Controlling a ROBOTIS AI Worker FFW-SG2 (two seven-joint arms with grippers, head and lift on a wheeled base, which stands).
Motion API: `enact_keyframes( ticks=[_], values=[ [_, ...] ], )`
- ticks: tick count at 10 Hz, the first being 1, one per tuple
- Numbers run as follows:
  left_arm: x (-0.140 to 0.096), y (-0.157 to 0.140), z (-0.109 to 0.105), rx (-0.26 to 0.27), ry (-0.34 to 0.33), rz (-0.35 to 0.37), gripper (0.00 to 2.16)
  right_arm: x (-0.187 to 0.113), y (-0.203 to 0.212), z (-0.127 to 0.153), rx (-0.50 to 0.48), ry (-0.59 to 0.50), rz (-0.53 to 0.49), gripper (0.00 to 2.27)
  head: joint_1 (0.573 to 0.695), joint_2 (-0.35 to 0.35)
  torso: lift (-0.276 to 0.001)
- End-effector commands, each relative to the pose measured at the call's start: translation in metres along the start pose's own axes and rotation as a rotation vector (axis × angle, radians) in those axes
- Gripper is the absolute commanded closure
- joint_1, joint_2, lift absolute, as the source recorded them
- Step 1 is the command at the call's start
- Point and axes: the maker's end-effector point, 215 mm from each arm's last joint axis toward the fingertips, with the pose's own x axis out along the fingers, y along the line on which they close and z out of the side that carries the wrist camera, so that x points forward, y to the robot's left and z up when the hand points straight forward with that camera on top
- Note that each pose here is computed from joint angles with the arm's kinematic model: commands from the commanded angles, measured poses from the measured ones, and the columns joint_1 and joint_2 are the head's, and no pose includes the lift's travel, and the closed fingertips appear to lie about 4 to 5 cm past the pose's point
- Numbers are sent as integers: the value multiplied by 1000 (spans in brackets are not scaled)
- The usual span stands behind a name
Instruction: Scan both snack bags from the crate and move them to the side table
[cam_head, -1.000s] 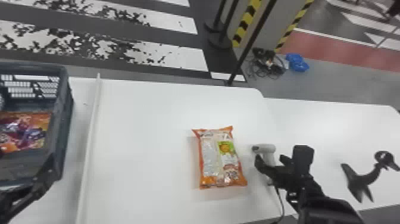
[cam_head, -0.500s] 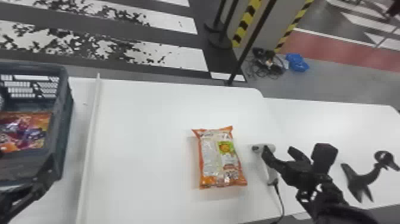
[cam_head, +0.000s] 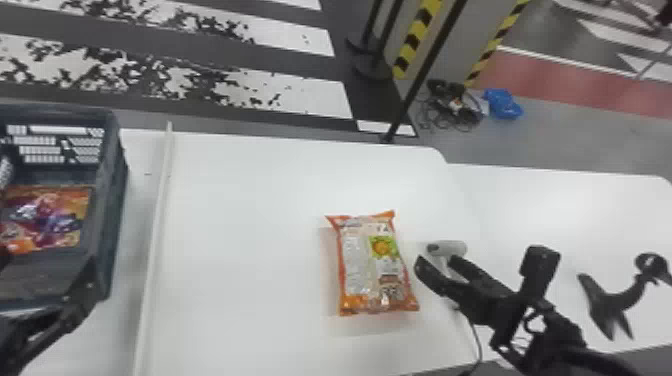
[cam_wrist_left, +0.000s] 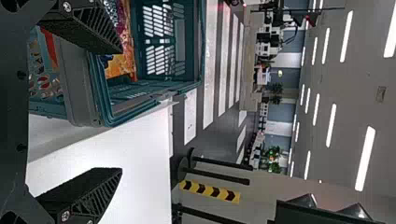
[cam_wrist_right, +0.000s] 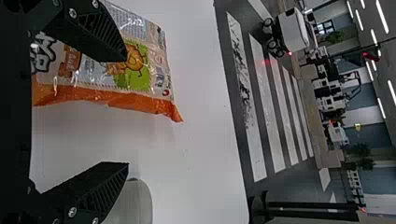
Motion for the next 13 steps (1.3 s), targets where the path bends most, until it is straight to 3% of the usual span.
enact_keyframes(
  ticks=[1,5,10,12,13],
  values=[
    [1,0,0,0,0,1,100,5,10,-11,18,54,41,144,695,-298,-75],
    [1,0,-2,0,3,-2,100,14,40,-46,-8,234,183,140,695,-244,-75],
    [1,0,-1,3,2,-3,100,36,53,-82,-60,352,225,161,695,-205,-75],
    [1,0,0,6,2,-5,100,44,60,-98,-113,404,230,410,695,-195,-75],
    [1,0,-1,6,3,-5,100,48,62,-106,-173,436,230,809,695,-186,-75]
  ],
)
